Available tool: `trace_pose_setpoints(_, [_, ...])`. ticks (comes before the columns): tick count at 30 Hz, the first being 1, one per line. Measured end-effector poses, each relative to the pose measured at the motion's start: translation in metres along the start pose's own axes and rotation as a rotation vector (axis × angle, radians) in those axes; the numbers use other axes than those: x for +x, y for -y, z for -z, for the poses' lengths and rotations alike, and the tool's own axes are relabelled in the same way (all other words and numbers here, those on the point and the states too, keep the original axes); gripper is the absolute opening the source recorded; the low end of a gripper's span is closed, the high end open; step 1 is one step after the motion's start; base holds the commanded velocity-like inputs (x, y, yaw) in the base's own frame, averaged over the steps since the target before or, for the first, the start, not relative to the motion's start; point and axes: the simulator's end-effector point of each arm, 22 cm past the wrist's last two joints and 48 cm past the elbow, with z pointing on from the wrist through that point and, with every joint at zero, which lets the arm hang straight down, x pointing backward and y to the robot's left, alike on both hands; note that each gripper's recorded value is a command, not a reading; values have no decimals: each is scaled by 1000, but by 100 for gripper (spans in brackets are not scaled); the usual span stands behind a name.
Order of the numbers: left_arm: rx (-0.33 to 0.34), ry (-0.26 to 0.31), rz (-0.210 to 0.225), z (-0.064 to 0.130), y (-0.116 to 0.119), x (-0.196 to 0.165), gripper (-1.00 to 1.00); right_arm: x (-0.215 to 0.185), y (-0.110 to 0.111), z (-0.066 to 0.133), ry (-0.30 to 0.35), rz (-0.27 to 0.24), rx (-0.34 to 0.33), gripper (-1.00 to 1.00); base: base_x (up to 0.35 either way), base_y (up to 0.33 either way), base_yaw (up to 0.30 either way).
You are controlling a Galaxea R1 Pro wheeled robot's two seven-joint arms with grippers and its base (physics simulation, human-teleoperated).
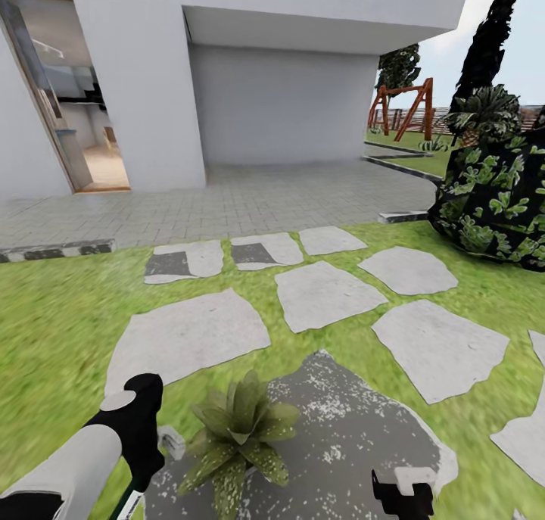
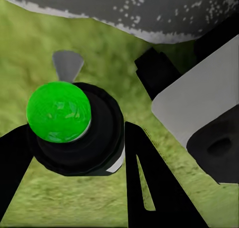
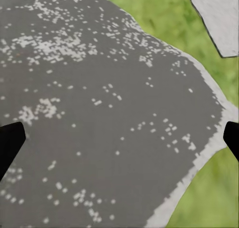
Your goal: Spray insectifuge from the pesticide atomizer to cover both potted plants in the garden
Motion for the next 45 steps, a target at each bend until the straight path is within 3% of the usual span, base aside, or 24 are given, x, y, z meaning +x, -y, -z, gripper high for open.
trace_pose_setpoints(5, [-50, -51, -27, -1, -7, 7, -100, 0, -1, 0, 0, -1, -1, 100, 16, 11, 0])
trace_pose_setpoints(19, [-68, -44, -30, 3, -9, 3, -100, 0, -3, 0, 0, -3, -3, 100, -82, 15, -205])
trace_pose_setpoints(26, [-106, -40, -27, 4, -18, 3, -100, 0, -3, 0, -1, -2, -4, 100, -207, 231, -281])
trace_pose_setpoints(45, [-110, -36, -21, 5, -19, 2, -100, 0, -3, 0, 0, -5, -2, 100, -4, 305, -222])
